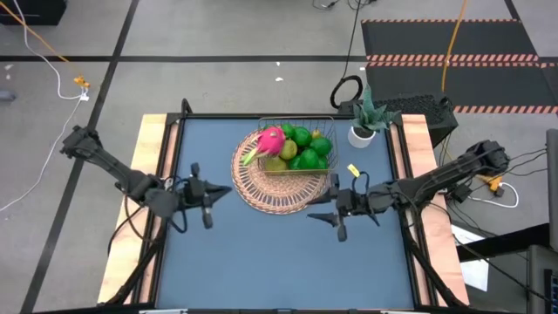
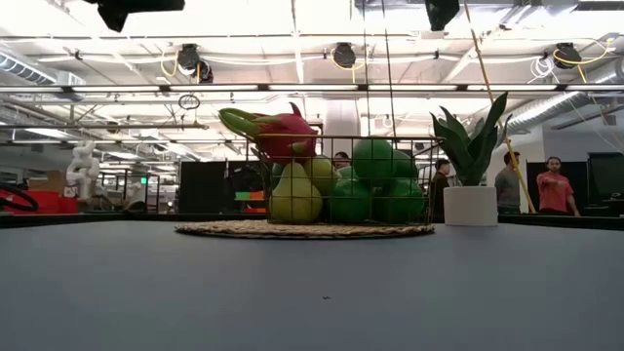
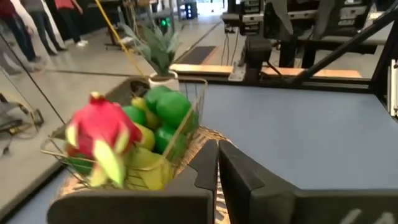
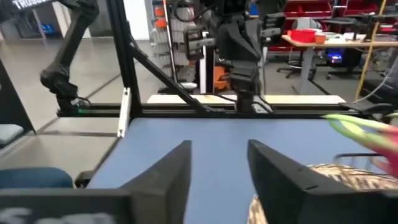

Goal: Build produce basket
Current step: Return to Home Position

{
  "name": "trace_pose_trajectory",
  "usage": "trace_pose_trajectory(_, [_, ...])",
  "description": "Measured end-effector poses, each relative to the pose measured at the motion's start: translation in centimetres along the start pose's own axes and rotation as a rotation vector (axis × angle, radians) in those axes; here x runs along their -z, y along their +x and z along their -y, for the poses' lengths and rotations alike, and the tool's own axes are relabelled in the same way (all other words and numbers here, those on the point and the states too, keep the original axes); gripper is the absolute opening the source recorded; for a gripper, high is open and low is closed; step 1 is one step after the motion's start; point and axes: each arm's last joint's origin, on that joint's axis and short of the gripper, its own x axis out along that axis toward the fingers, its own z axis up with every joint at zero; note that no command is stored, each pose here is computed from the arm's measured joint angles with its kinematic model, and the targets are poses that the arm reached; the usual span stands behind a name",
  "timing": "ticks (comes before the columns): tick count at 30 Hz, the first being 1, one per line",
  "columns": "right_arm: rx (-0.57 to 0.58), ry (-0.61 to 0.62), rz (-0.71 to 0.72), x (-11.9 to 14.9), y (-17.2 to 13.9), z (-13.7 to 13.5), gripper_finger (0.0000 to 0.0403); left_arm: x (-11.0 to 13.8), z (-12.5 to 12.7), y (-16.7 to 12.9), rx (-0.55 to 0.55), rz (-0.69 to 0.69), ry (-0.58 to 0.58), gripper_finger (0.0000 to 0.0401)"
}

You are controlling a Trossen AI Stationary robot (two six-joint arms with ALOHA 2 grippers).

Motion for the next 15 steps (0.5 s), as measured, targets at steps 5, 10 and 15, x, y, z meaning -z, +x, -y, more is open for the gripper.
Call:
trace_pose_trajectory(5, [0.009, -0.029, 0.009, -1.6, -2.6, 0.7, 0.0074, -1.0, -1.8, -1.7, -0.007, 0.045, 0.012, 0.0013])
trace_pose_trajectory(10, [0.005, -0.064, 0.062, -3.4, -6.1, 1.4, 0.0007, -1.8, -3.4, -3.2, -0.001, 0.103, 0.016, 0.0006])
trace_pose_trajectory(15, [0.006, -0.05, 0.093, -4.3, -9.0, 2.1, 0.0009, -2.0, -4.5, -4.0, -0.032, 0.122, 0.033, 0.002])
